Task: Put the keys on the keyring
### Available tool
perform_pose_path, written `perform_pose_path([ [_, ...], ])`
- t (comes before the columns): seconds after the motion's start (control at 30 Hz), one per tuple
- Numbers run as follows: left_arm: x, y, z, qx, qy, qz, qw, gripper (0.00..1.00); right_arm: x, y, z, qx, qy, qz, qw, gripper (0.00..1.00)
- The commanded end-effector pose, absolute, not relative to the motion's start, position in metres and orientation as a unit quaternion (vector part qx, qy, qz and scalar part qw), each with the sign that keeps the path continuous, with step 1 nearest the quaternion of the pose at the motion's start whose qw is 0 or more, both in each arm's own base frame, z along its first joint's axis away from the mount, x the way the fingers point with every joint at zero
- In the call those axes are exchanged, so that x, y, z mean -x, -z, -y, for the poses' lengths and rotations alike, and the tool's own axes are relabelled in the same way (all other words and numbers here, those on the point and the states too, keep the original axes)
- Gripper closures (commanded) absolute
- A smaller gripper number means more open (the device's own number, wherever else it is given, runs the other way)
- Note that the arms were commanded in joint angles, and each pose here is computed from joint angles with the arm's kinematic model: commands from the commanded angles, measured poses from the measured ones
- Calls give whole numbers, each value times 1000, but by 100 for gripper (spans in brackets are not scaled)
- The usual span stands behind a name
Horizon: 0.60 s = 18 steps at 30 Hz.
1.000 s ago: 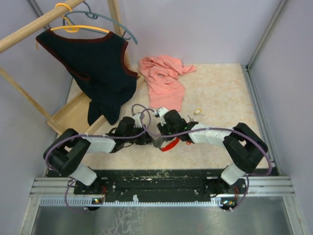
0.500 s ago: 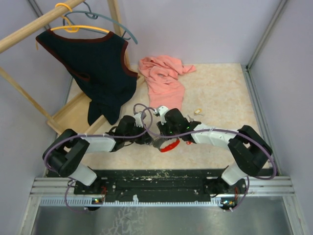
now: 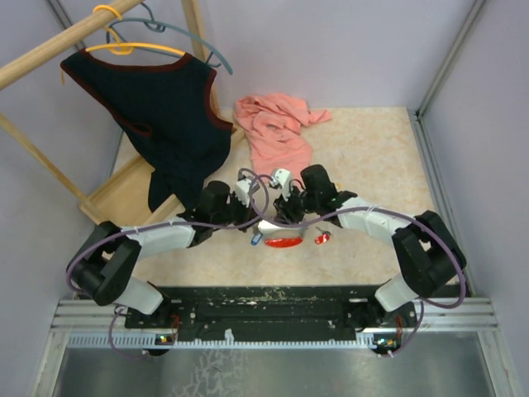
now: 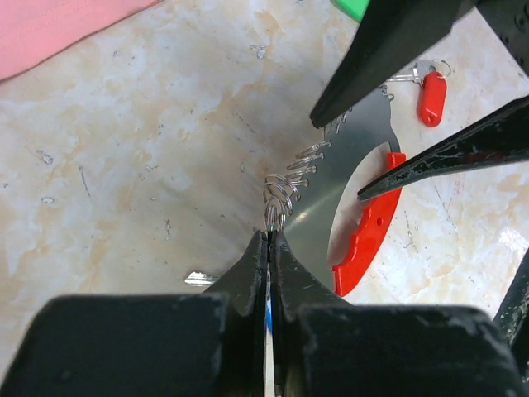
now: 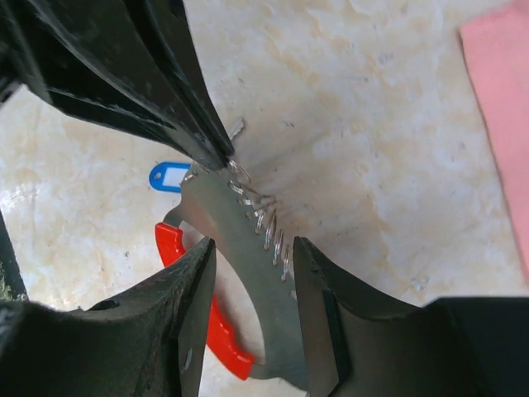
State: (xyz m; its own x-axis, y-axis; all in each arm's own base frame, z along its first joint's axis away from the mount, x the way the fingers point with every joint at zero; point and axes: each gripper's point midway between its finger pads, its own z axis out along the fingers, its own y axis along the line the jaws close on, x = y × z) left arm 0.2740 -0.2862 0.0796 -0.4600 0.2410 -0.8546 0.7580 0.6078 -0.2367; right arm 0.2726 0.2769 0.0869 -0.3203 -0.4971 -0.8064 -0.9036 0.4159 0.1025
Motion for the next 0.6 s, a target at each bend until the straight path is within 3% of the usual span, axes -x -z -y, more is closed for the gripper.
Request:
perform_pose_path([
  [0.0, -276, -104, 297, -369, 321, -750, 445, 100, -288, -128, -298, 536, -311, -668, 412, 55],
  [0.3, -267, -121, 301, -401, 340, -705, 476, 100, -281, -121, -318, 600, -357, -600, 390, 53],
  [0.57, -265, -136, 304, -416, 346, -678, 498, 100, -268, -104, -323, 623, -395, -584, 340, 63],
])
